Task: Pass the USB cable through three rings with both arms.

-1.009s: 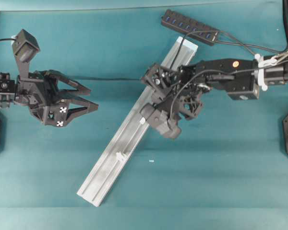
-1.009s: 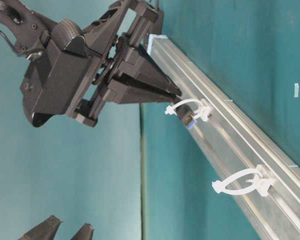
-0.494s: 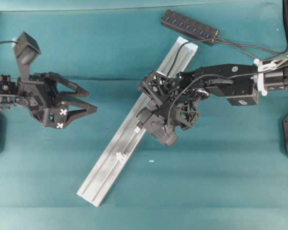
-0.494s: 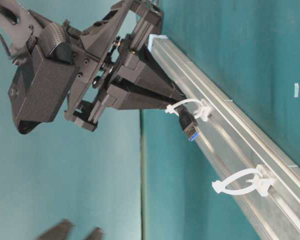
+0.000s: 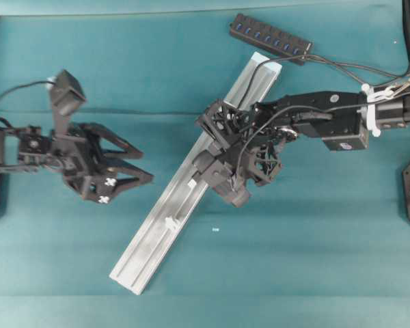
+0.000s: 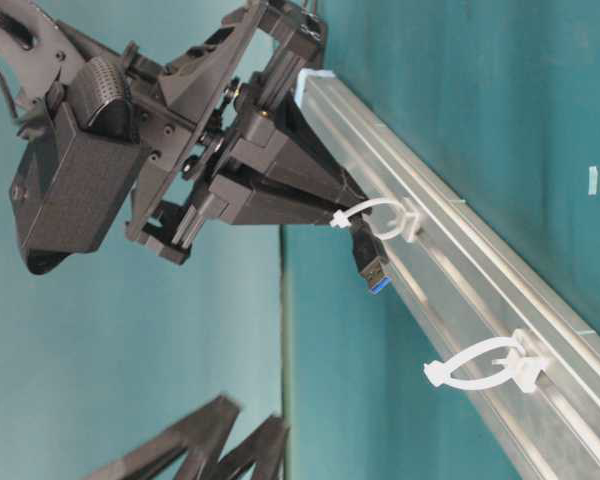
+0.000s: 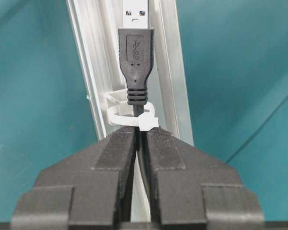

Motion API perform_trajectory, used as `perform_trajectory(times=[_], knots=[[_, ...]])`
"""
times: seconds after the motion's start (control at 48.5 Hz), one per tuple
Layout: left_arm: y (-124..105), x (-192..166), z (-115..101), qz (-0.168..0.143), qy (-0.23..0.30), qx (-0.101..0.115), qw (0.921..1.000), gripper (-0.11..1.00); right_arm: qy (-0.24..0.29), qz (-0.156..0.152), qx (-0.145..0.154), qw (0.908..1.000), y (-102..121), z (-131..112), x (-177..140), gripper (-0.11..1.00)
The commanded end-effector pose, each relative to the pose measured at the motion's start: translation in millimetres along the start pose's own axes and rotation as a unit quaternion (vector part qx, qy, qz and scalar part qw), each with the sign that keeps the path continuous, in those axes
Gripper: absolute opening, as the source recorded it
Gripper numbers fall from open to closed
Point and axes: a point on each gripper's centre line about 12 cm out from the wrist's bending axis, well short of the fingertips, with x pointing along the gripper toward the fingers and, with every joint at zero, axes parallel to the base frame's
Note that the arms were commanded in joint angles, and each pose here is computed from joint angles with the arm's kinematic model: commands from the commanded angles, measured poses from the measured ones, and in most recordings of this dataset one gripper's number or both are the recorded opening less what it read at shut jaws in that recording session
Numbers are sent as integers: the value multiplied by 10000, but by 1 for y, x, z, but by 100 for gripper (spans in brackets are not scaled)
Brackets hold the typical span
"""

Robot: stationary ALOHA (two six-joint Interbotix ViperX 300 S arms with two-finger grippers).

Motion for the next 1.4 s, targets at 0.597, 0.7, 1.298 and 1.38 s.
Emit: perform_trajectory(times=[0.597,0.7,1.298,1.38], knots=[[-2,76,0,-21,19,-160,9999,94,-44,-64,103,9999,-2,2,-3,8],[-3,86,2,-31,8,-160,9999,94,-45,-82,116,9999,-4,1,-3,8],[4,93,-5,79,115,-156,9998,69,-30,-65,139,9999,-3,0,-2,8],[3,93,-5,79,126,-145,9998,51,-53,-104,132,9998,-4,1,-3,8]])
